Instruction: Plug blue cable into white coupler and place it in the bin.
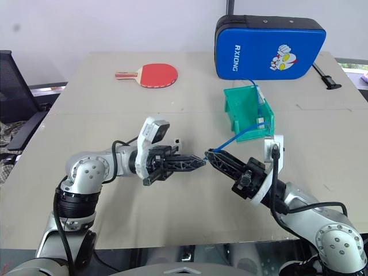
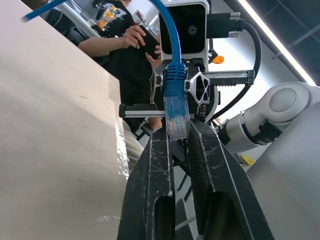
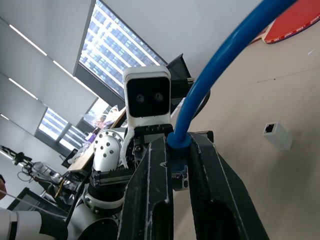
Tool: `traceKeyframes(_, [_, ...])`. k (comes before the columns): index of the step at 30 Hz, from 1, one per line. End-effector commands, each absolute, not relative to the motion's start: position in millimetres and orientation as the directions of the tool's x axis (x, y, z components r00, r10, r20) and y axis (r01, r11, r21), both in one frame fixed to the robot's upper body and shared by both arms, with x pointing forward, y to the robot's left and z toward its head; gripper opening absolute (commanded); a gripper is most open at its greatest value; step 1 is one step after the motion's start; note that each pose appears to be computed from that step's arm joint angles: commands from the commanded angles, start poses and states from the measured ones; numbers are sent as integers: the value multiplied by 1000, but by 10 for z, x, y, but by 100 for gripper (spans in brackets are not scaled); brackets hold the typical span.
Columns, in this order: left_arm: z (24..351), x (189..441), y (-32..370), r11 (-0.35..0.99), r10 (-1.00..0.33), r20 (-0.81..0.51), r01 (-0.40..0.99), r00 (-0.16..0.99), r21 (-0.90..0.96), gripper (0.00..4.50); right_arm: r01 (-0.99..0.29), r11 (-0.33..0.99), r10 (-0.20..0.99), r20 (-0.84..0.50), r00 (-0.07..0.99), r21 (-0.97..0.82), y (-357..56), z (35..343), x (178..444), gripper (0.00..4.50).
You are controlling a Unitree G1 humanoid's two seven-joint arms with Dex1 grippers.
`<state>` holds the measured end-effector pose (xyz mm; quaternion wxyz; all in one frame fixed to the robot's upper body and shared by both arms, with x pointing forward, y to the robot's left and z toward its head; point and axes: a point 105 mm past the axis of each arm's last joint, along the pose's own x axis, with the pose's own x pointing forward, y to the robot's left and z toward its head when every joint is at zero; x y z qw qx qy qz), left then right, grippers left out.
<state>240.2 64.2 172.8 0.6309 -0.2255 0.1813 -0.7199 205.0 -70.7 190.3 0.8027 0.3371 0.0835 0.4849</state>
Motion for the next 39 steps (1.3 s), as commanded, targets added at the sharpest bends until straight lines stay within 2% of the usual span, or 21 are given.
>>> traceKeyframes(1, [1731, 2511, 738, 10, -998, 53, 893, 38, -449, 218, -745, 307, 831, 215, 513, 592, -716, 1973, 2048, 0])
traceKeyframes(2, [1692, 2543, 780, 63, -996, 32, 902, 85, -428, 258, -743, 316, 827, 212, 520, 590, -730, 1967, 2058, 0])
traceKeyframes(4, [1506, 2728, 959, 312, -950, -74, 932, 303, -183, 335, -737, 343, 816, 203, 541, 583, -776, 1941, 2097, 0])
traceKeyframes(7, [1427, 2944, 1292, 545, -831, -98, 837, 547, 47, 335, -725, 375, 797, 199, 571, 577, -830, 1909, 2154, 0])
traceKeyframes(9, [1357, 3045, 1464, 619, -769, -119, 778, 628, 103, 335, -720, 385, 791, 196, 580, 577, -844, 1888, 2184, 0])
traceKeyframes(11, [1302, 3086, 1522, 628, -752, -136, 764, 645, 147, 335, -720, 387, 790, 196, 581, 576, -842, 1876, 2204, 0])
traceKeyframes(18, [1069, 3196, 1459, 526, -805, -224, 835, 550, 159, 335, -732, 400, 804, 173, 569, 551, -820, 1838, 2257, 0])
traceKeyframes(23, [939, 3479, 1377, 461, -818, -280, 864, 503, 203, 335, -727, 421, 795, 164, 584, 543, -829, 1828, 2232, 0])
traceKeyframes(26, [826, 3542, 1346, 407, -824, -328, 886, 461, 222, 270, -724, 433, 792, 157, 590, 536, -822, 1821, 2216, 0])
traceKeyframes(31, [827, 3526, 1271, 317, -875, -321, 929, 364, 191, 58, -739, 476, 788, 142, 599, 477, -832, 1827, 2204, 0])
traceKeyframes(34, [868, 3371, 1160, 206, -922, -300, 967, 244, 153, 57, -776, 513, 800, 124, 588, 367, -796, 1843, 2254, 0])
traceKeyframes(39, [883, 3059, 868, 26, -949, -308, 992, 62, 122, 57, -829, 533, 832, 68, 550, 170, -623, 1821, 2514, 0])
